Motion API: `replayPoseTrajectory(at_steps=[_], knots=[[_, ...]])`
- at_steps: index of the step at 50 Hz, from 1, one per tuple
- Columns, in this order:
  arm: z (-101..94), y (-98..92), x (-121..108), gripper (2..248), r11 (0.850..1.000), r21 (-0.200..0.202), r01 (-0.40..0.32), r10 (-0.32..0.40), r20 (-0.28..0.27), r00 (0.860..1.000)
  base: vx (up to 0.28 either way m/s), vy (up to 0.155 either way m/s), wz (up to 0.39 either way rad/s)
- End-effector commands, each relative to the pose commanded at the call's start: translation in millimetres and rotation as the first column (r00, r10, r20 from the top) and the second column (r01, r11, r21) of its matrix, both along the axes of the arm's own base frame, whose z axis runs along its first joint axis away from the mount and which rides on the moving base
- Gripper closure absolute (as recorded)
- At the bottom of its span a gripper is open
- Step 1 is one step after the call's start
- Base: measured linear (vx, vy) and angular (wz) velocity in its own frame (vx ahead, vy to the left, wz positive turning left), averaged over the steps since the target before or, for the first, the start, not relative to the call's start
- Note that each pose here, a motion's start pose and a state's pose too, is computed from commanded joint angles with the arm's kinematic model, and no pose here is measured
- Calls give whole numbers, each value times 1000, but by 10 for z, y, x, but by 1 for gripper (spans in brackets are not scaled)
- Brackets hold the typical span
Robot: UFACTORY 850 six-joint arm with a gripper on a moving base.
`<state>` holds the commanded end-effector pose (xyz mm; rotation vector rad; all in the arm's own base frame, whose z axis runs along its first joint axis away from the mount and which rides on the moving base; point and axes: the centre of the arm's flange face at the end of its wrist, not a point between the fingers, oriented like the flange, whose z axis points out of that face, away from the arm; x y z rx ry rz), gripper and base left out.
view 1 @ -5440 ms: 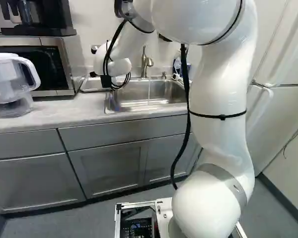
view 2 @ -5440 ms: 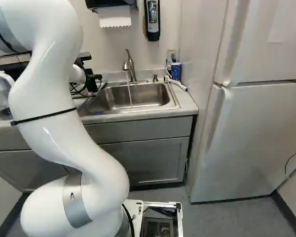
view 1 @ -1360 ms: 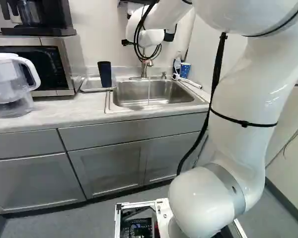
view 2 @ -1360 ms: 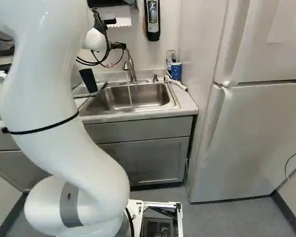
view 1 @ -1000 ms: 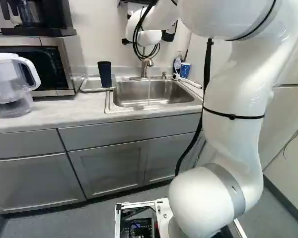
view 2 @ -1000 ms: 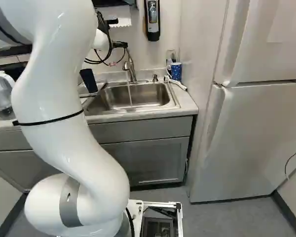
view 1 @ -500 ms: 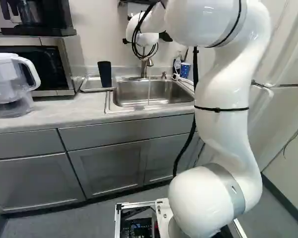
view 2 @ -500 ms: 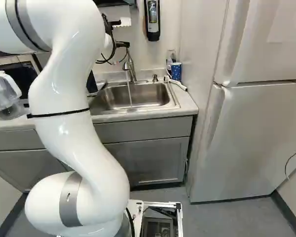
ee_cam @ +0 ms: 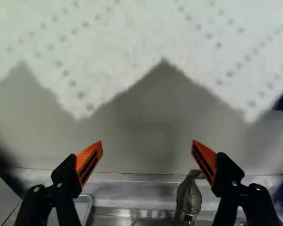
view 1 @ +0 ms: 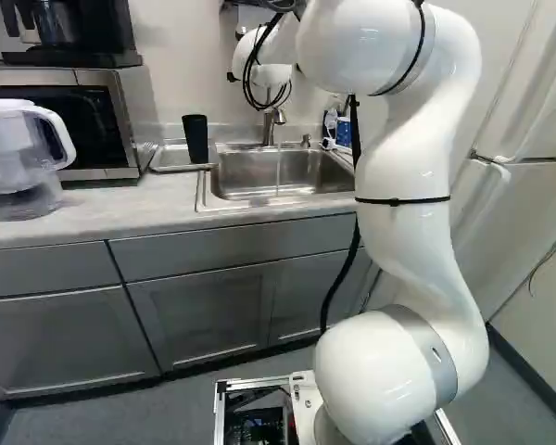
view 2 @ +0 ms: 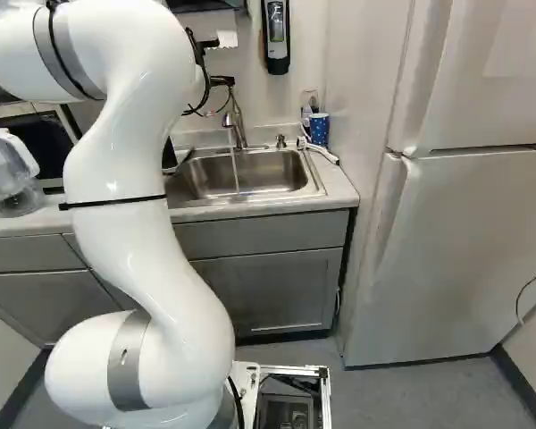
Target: Rinse the cup and place it in the tray
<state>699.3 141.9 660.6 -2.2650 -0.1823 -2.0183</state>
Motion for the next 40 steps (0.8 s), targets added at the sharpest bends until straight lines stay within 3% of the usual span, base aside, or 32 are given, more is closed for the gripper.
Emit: replayPoseTrajectory(at_steps=[18, 40], knots=[[12, 0, -1, 3, 1000, 0, 0, 0, 2, 1000, 0, 0, 0], [236, -4, -113, 3, 1000, 5, -5, 5, 16, 1000, 0, 0, 0]])
